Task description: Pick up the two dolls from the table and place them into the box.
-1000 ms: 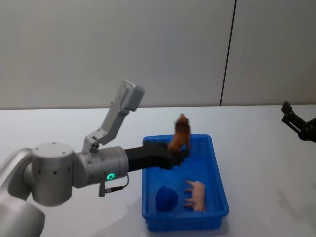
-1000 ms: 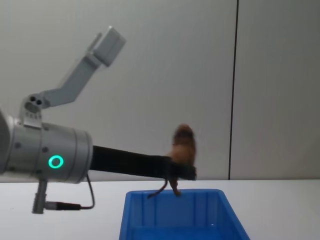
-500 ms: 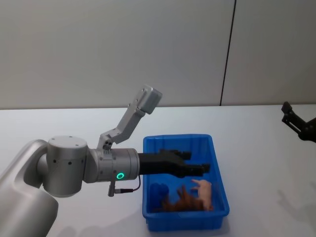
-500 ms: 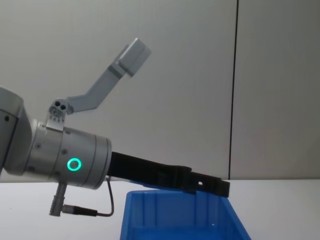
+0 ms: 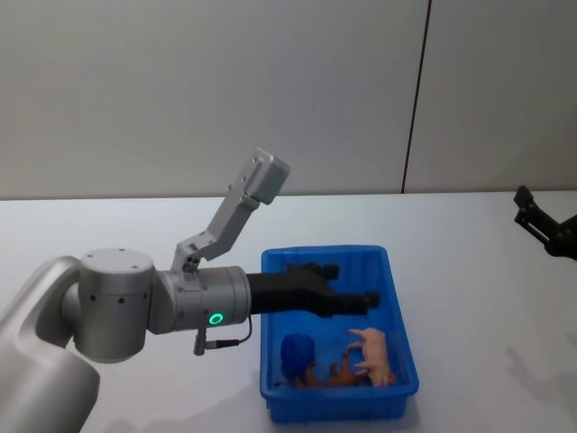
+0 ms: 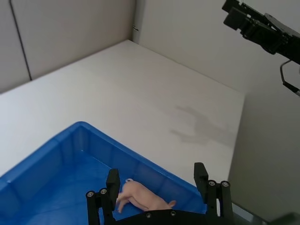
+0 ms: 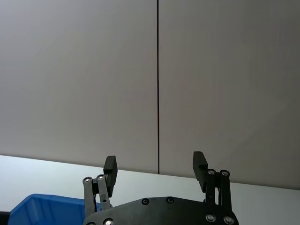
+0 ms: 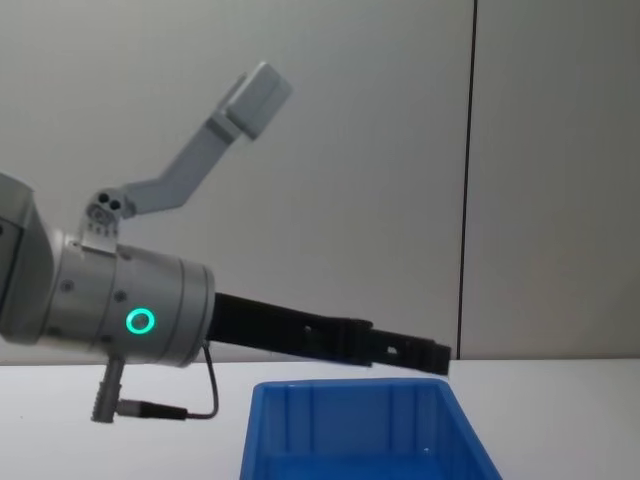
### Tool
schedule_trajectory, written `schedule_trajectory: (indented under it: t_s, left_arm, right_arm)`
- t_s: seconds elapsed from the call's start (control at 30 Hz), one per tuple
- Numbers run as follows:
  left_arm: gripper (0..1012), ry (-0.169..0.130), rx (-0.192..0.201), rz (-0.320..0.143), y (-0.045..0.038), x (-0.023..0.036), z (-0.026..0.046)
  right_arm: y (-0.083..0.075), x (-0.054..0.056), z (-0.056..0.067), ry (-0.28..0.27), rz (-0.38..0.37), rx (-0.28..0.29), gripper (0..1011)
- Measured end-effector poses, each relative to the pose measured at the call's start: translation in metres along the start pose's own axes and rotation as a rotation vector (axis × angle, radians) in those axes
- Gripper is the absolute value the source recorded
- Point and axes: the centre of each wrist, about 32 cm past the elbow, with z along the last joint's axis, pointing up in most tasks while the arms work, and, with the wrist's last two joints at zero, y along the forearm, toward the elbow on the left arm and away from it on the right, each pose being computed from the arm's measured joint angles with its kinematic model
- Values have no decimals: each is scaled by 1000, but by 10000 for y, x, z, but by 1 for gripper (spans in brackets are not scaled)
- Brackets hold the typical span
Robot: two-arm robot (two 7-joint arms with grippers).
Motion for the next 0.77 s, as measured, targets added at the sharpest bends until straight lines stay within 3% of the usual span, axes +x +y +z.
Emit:
schedule_trajectory:
  t_s: [0.33,0.77]
  left_arm:
    - [1001,-64,-87,116,140,-97,-12]
    - [1001,-168,-220,308,368,-275,-41]
  right_arm:
    - [0,0,0,0,0,0,1001]
    - [0,0,0,0,0,0,1001]
